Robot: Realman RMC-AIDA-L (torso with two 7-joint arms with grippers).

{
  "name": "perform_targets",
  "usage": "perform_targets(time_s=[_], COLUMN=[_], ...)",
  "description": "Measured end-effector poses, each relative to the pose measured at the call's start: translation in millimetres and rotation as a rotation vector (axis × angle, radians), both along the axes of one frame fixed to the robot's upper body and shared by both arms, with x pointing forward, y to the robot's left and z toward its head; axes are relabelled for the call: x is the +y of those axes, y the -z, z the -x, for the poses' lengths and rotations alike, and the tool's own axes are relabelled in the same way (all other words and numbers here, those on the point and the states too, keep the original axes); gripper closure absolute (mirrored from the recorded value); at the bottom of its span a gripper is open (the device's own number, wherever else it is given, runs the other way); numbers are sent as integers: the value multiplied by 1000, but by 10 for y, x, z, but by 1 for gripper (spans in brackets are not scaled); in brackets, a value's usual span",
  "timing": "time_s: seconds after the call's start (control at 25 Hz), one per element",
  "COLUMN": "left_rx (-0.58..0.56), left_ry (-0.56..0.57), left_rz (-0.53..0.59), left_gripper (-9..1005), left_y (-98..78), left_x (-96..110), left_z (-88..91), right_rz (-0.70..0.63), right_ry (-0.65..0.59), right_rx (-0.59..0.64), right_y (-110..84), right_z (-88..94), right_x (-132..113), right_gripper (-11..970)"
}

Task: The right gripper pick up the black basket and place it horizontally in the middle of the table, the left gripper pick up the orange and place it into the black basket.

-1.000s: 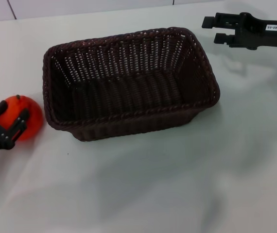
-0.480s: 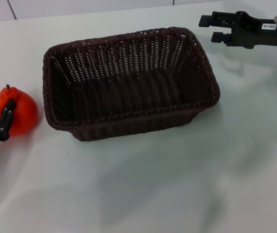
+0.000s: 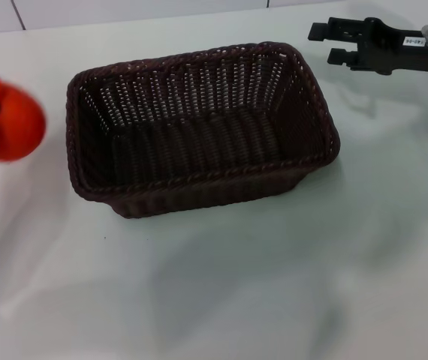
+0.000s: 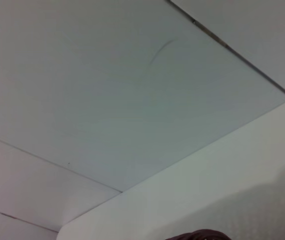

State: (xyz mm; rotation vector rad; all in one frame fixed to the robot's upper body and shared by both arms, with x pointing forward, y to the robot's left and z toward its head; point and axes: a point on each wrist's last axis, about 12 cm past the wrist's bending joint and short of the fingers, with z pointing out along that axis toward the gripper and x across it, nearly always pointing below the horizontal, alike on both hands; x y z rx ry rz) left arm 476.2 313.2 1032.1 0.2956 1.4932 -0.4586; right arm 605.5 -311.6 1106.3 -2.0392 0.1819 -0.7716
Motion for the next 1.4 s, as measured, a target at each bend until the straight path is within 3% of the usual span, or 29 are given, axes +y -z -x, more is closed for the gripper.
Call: perform_targets(time_s=[0.24, 0.32, 0.44, 0.68, 0.84, 1.04, 1.12, 1.16, 1.28, 1.4], left_rx=[-101, -106, -30, 50, 39, -43, -71, -155, -211, -333], left_ry=[149, 256, 366, 389, 376, 351, 333, 253, 189, 13], left_rz=[75, 81, 80, 68, 88, 167, 192, 253, 280, 337], left_gripper=[879, 893, 913, 813, 747, 530, 371, 292, 225, 159], left_y=[-198, -259, -277, -240, -247, -326, -350, -409, -425, -403], left_x=[-301, -529, -771, -912, -880, -743, -684, -479, -342, -52], left_z=[-192, -331, -487, -587, -562, -445, -409, -296, -199, 113], right_rz=[18, 22, 25, 27, 30, 9, 7, 9, 52, 121], right_ry=[-21, -26, -32, -37, -37, -20, 9, 31, 132, 234], right_rx=[-23, -27, -32, -35, -48, -185, -279, -323, -469, -572], right_y=[-14, -12, 4, 46, 52, -11, -34, -43, -29, 2], right_z=[-45, -48, -38, -7, 0, -27, -35, -43, -48, -53], right_x=[83, 97, 118, 139, 134, 151, 151, 148, 106, 43], right_gripper=[124, 124, 125, 124, 126, 129, 130, 130, 130, 130])
